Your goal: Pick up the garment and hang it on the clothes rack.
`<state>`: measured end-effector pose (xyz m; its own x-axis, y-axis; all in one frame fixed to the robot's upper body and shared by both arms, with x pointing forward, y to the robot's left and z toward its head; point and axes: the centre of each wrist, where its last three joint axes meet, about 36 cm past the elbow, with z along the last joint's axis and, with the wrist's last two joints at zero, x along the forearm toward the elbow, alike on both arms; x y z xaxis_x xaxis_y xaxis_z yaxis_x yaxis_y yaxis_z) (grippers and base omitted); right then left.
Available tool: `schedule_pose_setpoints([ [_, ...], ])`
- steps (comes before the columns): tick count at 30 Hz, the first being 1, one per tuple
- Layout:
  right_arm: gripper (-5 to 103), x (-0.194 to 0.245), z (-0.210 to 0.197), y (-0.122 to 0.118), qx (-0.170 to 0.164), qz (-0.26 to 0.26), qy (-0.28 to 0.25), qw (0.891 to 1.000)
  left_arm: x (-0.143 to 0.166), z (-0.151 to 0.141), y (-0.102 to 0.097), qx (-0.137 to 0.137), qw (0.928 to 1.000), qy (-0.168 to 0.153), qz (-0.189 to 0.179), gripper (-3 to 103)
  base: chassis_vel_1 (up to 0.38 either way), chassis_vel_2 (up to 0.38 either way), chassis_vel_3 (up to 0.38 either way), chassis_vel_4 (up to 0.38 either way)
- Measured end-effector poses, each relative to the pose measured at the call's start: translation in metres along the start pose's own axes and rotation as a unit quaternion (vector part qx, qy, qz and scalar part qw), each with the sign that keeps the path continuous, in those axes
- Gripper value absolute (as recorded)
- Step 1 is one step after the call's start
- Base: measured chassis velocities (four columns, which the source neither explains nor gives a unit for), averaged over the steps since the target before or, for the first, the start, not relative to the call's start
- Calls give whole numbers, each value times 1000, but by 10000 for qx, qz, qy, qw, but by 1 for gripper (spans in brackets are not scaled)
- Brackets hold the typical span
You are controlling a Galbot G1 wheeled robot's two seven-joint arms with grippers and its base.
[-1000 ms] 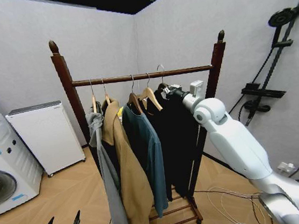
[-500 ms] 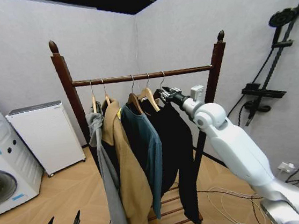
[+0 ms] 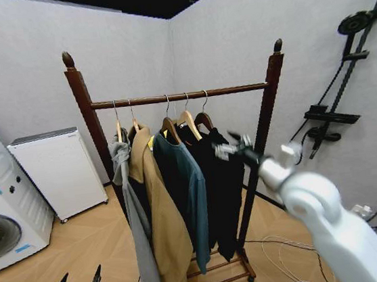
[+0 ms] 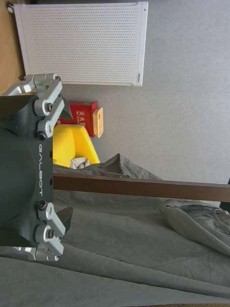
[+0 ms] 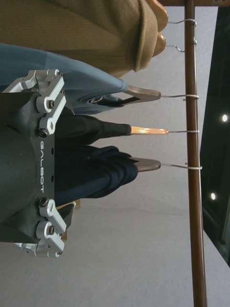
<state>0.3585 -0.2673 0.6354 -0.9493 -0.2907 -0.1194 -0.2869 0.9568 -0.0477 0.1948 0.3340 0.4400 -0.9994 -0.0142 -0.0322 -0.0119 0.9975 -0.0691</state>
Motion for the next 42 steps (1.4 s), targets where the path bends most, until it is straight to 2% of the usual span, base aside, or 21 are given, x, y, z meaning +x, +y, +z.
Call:
schedule_pose_setpoints([
  [5, 100, 22, 18, 11, -11, 368, 65, 9993, 0, 0, 0, 0, 10000, 0, 1, 100, 0, 0, 0, 0],
  [8, 100, 38, 37, 20, -179, 725, 138, 9971, 0, 0, 0, 0, 10000, 1, 0, 100, 0, 0, 0, 0],
  [13, 100, 45, 39, 26, -331, 980, -29, 9946, 0, 0, 0, 0, 10000, 0, 0, 100, -39, -39, -47, -50],
  [31, 100, 55, 31, 32, -274, 1237, 28, 9919, 0, 0, 0, 0, 10000, 0, 0, 100, -83, -102, -99, -92],
  [42, 100, 58, 34, 30, -203, 1234, 166, 9920, 0, 0, 0, 0, 10000, 0, 1, 100, -3, -260, -252, 4],
])
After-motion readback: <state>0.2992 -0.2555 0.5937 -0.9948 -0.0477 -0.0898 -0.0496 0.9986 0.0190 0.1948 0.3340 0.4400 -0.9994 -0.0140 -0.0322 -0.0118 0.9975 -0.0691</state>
